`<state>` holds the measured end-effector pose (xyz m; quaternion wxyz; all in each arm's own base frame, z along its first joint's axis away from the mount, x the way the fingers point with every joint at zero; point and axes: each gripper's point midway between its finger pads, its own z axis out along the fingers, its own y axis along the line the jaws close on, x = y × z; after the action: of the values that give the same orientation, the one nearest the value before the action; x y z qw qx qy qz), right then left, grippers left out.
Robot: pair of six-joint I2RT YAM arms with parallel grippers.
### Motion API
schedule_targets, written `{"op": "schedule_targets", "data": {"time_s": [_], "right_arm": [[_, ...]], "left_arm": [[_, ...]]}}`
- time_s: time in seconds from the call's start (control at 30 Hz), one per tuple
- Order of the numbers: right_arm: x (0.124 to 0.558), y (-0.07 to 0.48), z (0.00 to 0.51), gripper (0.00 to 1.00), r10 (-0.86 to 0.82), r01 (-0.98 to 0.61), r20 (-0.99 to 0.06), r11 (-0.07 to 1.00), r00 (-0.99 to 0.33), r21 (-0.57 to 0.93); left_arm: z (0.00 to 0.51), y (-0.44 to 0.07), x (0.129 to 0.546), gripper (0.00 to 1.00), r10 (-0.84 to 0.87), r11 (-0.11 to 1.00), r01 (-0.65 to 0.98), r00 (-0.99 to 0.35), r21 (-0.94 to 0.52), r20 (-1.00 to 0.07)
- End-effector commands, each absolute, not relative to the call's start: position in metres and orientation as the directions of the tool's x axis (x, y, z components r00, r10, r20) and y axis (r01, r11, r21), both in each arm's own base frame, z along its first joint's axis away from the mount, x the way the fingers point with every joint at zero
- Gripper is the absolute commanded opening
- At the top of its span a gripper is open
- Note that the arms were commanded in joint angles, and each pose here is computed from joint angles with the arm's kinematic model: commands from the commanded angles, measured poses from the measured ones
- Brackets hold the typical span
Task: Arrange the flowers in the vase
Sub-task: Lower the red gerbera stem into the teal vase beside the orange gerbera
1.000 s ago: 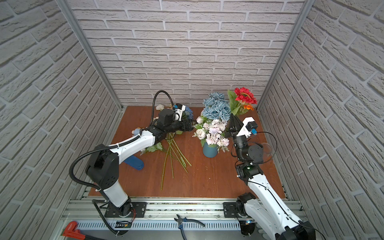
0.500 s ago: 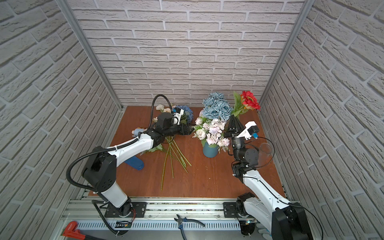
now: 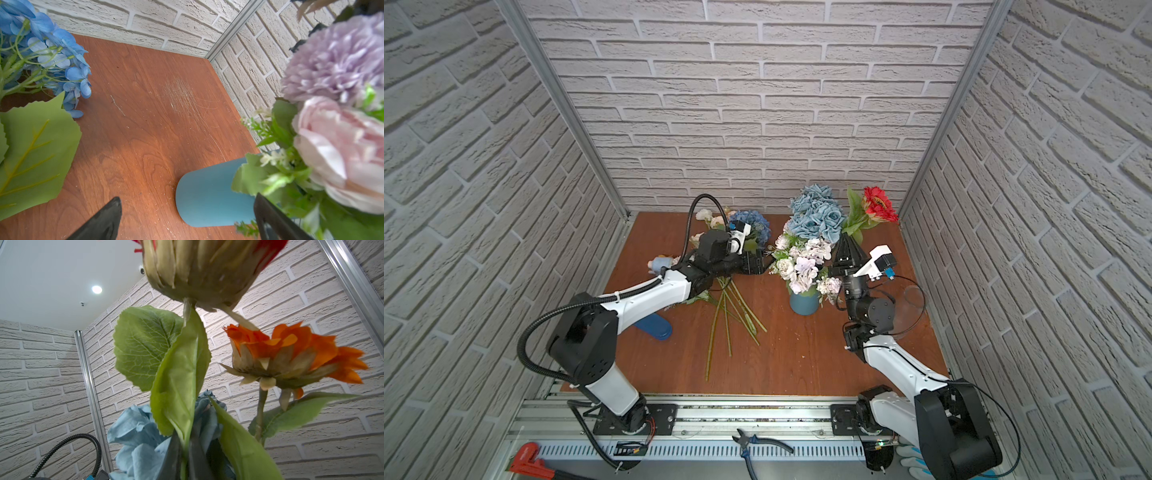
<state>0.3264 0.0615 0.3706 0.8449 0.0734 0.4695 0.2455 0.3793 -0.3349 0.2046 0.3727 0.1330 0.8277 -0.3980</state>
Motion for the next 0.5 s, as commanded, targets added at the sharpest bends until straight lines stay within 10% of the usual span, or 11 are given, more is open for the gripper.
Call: {"op": "schedule_targets", "data": {"time_s": [0.0, 0.47], "right_arm": [[0.326, 0.062, 0.357, 0.06, 0.436, -0.322, -0.791, 0.892, 0.429, 0.317], [0.328, 0.076, 0.301, 0.06, 0.289, -0.282, -0.933, 0.933, 0.214, 0.225]], "left_arm": [[0.23, -0.334, 0.376, 0.98, -0.103, 0.628, 0.555, -0.635, -0.545, -0.766], [0.231, -0.335, 0.375, 0.98, -0.111, 0.624, 0.552, -0.637, -0.553, -0.762]]}}
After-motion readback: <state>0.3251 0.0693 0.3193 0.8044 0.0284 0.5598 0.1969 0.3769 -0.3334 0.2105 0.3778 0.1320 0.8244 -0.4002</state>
